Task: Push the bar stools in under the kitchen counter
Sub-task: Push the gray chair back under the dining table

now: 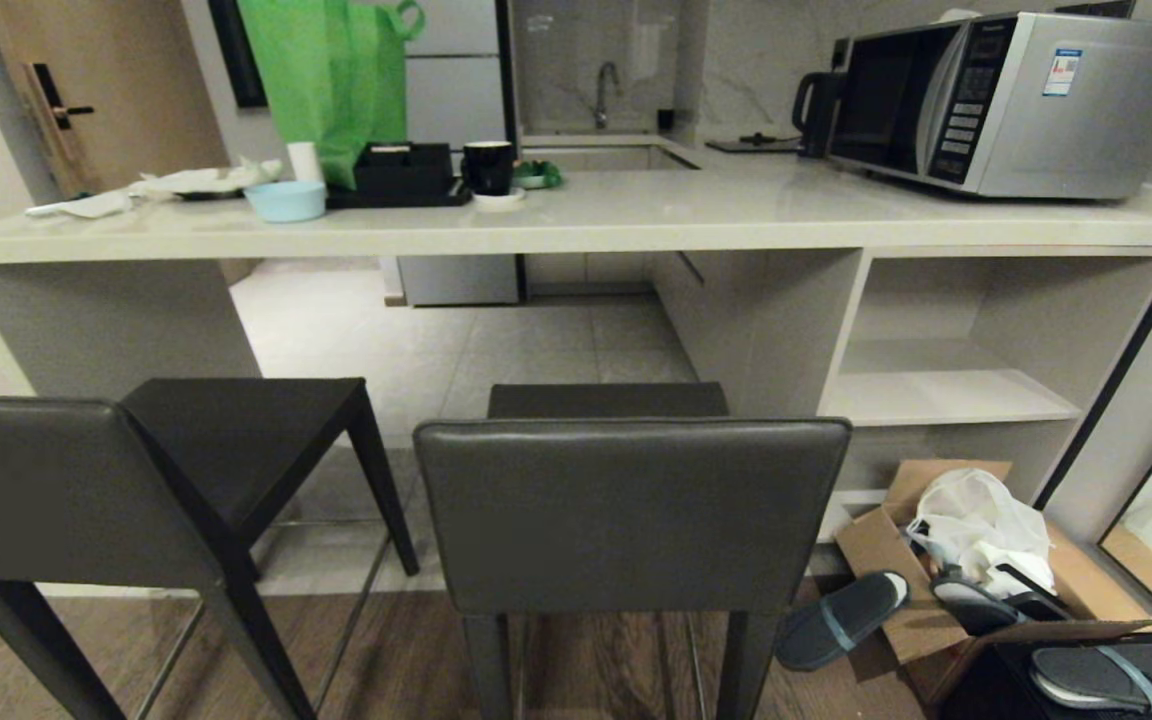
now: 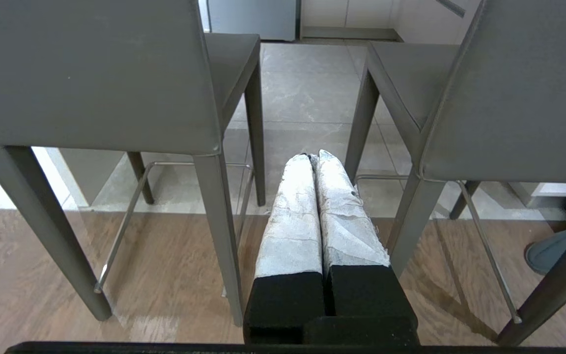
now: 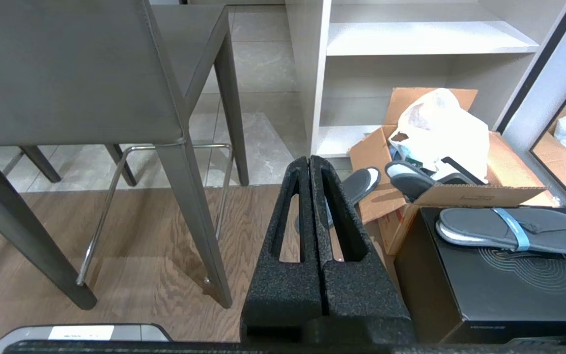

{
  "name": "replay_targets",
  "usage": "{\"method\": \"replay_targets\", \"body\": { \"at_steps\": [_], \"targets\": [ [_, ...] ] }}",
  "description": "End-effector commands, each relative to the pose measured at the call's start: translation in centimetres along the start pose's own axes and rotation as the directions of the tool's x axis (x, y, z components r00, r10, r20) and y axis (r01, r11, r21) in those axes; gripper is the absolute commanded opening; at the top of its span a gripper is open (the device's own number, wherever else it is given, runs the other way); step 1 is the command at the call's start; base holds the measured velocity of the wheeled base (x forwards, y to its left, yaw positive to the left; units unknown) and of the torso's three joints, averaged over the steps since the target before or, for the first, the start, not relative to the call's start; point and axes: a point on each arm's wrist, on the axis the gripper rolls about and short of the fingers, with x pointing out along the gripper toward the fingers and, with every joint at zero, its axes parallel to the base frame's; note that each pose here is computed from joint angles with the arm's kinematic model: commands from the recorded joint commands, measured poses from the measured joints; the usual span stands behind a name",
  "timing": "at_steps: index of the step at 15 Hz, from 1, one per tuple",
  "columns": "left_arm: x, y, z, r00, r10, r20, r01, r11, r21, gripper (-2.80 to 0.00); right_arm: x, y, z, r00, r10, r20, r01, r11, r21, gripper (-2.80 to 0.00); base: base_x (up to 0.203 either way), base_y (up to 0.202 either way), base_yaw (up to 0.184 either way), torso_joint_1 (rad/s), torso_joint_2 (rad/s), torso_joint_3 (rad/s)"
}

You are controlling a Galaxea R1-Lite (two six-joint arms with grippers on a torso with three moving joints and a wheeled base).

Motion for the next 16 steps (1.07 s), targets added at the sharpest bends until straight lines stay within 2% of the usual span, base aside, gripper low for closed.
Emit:
{"method": "replay_targets", "body": {
  "at_steps": [1, 8, 16],
  "targets": [
    [0.03, 0.0, -0.08, 1.0, 0.001, -0.003, -0.001, 1.0, 0.0, -2.8, -0.01, 0.0, 0.0, 1.0, 0.001, 0.0, -0.001, 1.0, -0.001, -2.8, 0.0, 0.0, 0.0, 0.0, 0.0, 0.0],
    [0.03, 0.0, -0.08, 1.0, 0.0, -0.003, 0.0, 1.0, -0.002, -2.8, -0.01, 0.0, 0.0, 1.0, 0.001, 0.0, -0.001, 1.0, -0.001, -2.8, 0.0, 0.023, -0.002, 0.001, 0.0, 0.0],
    [0.03, 0.0, -0.08, 1.0, 0.0, -0.003, 0.0, 1.0, -0.003, -2.8, -0.01, 0.0, 0.0, 1.0, 0.001, 0.0, -0.001, 1.0, -0.001, -2.8, 0.0, 0.193, -0.002, 0.005, 0.0, 0.004]
  ]
}}
